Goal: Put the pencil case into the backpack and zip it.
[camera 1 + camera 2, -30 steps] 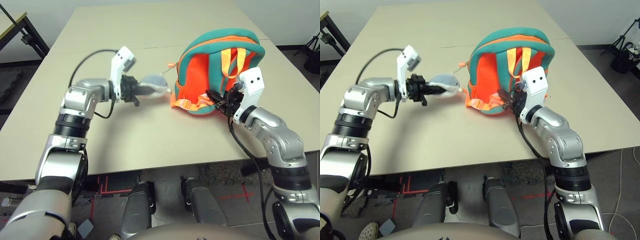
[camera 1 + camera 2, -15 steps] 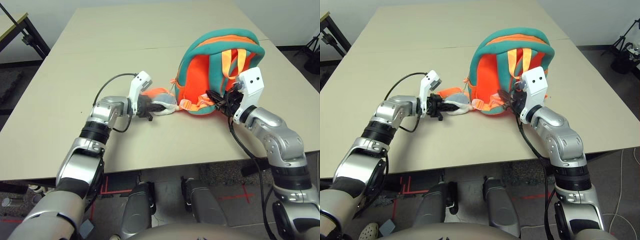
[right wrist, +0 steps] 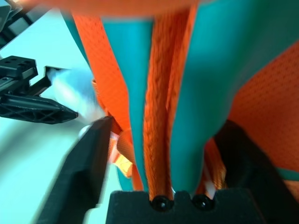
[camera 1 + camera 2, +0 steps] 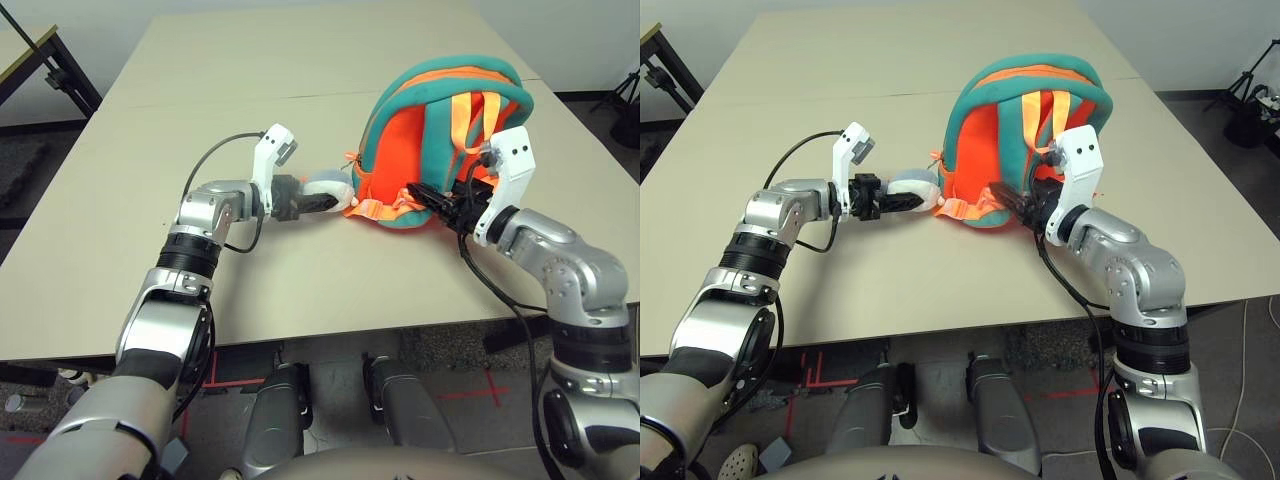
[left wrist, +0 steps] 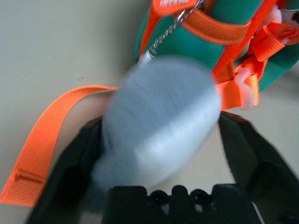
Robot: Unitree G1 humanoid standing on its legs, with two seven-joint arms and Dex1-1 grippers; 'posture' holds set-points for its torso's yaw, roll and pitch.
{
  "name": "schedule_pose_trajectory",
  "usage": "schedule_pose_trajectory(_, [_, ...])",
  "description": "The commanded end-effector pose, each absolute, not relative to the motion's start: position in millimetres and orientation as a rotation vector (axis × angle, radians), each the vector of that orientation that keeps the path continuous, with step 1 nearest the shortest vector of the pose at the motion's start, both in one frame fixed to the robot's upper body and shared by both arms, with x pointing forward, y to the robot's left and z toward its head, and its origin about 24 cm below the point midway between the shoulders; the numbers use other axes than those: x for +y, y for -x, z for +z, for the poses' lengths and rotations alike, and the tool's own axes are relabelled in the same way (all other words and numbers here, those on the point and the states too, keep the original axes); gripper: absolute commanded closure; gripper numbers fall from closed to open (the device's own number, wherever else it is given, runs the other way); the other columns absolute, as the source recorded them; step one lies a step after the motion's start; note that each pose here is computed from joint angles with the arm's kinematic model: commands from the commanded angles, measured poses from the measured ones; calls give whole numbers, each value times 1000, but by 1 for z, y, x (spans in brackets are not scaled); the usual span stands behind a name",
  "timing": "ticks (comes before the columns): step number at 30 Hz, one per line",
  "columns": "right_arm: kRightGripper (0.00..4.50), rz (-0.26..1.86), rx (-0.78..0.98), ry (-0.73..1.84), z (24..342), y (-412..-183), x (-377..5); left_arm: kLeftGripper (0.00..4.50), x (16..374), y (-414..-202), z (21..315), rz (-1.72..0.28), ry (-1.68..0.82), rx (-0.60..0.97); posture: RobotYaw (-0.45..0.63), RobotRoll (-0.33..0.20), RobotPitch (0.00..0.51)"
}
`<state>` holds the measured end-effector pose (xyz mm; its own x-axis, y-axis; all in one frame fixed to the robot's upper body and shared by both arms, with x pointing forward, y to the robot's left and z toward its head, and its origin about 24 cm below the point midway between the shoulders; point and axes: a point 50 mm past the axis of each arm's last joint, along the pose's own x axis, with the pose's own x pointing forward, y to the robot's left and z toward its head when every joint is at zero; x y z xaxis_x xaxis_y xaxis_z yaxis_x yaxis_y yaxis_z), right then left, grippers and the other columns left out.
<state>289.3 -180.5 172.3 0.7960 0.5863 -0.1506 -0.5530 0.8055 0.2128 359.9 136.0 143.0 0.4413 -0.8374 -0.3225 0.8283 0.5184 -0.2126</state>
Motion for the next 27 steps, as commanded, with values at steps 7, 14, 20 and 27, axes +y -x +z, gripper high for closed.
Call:
schedule_pose_trajectory(7, [54, 675, 277, -137, 198, -264, -212, 0, 140, -355, 142, -1023, 18, 422, -165, 0, 152])
schedule_pose_trajectory(14, [54, 605, 297, -150, 201, -246, -242, 0, 148, -354, 146, -1010, 18, 412, -188, 0, 152])
schedule_pose_trajectory(20, [54, 450, 265, -149, 190, -244, -263, 0, 160, -354, 150, -968, 37, 380, -200, 0, 152])
schedule_pose_trajectory(27, [54, 89, 120, -123, 162, -262, -295, 0, 194, -357, 152, -747, 93, 247, -180, 0, 161])
